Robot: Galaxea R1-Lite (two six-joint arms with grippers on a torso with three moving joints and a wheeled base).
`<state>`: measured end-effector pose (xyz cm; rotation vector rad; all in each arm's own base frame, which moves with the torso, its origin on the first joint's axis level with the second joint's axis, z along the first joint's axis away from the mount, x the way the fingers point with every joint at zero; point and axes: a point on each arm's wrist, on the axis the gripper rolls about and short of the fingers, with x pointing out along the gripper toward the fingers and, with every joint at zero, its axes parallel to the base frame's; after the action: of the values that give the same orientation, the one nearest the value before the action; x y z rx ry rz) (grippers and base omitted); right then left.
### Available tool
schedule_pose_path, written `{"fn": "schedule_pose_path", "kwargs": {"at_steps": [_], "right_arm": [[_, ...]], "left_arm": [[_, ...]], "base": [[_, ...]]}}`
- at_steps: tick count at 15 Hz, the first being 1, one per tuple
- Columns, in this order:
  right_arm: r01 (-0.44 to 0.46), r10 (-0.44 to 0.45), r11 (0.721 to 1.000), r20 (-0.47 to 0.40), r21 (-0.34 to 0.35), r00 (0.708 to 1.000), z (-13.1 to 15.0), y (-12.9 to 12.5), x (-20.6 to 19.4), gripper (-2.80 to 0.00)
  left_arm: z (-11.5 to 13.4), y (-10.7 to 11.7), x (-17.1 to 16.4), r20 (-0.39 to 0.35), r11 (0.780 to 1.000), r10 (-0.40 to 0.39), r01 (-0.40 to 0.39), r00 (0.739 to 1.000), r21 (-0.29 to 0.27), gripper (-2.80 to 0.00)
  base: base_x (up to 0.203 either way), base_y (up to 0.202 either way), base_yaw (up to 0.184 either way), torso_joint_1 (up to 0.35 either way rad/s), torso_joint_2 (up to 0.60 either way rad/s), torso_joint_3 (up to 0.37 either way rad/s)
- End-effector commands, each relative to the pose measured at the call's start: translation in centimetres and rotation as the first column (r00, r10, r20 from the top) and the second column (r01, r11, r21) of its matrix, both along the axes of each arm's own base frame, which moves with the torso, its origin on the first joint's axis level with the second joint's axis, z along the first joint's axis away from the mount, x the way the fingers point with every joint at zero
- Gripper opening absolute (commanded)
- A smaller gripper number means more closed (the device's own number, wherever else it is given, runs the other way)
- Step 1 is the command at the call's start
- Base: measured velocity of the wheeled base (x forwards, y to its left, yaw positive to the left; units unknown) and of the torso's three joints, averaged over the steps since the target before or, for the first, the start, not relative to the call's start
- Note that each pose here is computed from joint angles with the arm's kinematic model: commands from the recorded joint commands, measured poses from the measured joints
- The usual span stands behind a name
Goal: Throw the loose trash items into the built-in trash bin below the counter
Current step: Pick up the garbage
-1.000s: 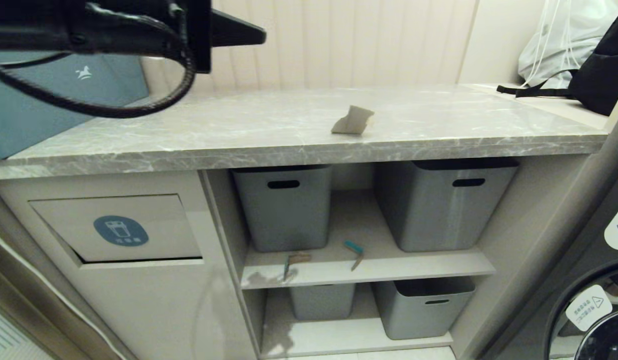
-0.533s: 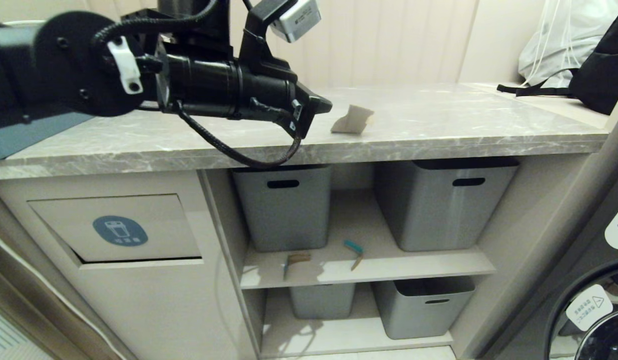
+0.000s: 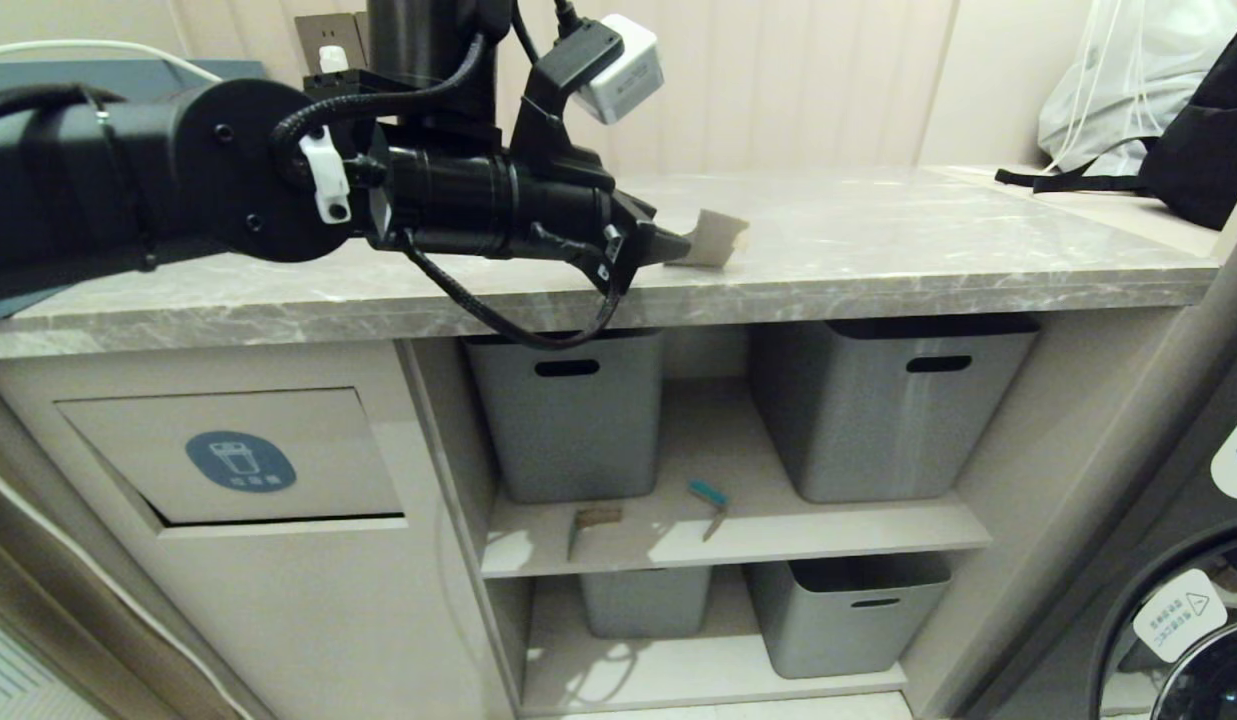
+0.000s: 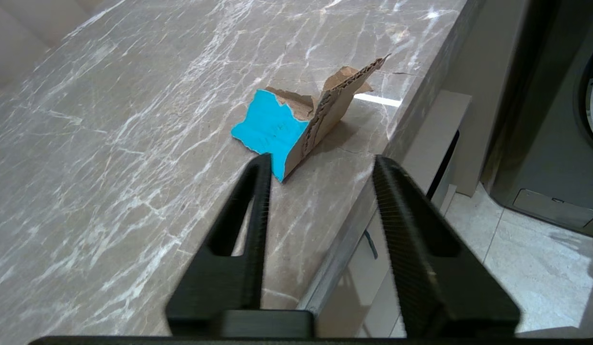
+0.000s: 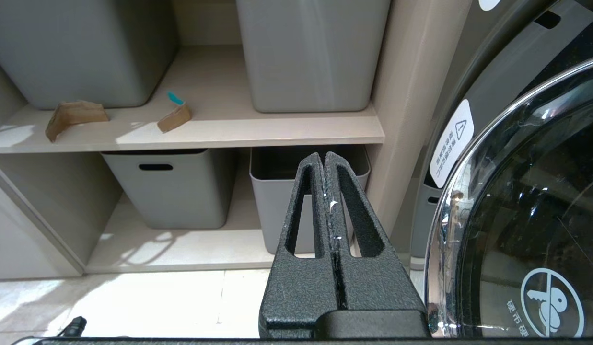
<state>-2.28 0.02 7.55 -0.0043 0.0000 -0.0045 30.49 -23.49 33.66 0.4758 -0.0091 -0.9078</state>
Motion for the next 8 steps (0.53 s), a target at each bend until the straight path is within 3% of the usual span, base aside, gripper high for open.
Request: {"fn": "schedule_pose_path", "kwargs": {"at_steps": [1,8], "right_arm": [[0.0,0.0,1.0,0.0,0.0,1.0,0.0,0.0,0.0,-2.8],[0.0,0.0,1.0,0.0,0.0,1.0,0.0,0.0,0.0,-2.8]], "left_arm": [[0.0,0.0,0.0,0.003,1.0,-0.002,0.002,1.0,0.001,0.0],[-0.9,-1.0,1.4,0.036,1.0,-0.002,0.002,0.999,-0.023,0.0]], "base": [[0.0,0.0,0.0,0.0,0.0,0.0],[0.0,0.0,0.0,0.0,0.0,0.0]]}}
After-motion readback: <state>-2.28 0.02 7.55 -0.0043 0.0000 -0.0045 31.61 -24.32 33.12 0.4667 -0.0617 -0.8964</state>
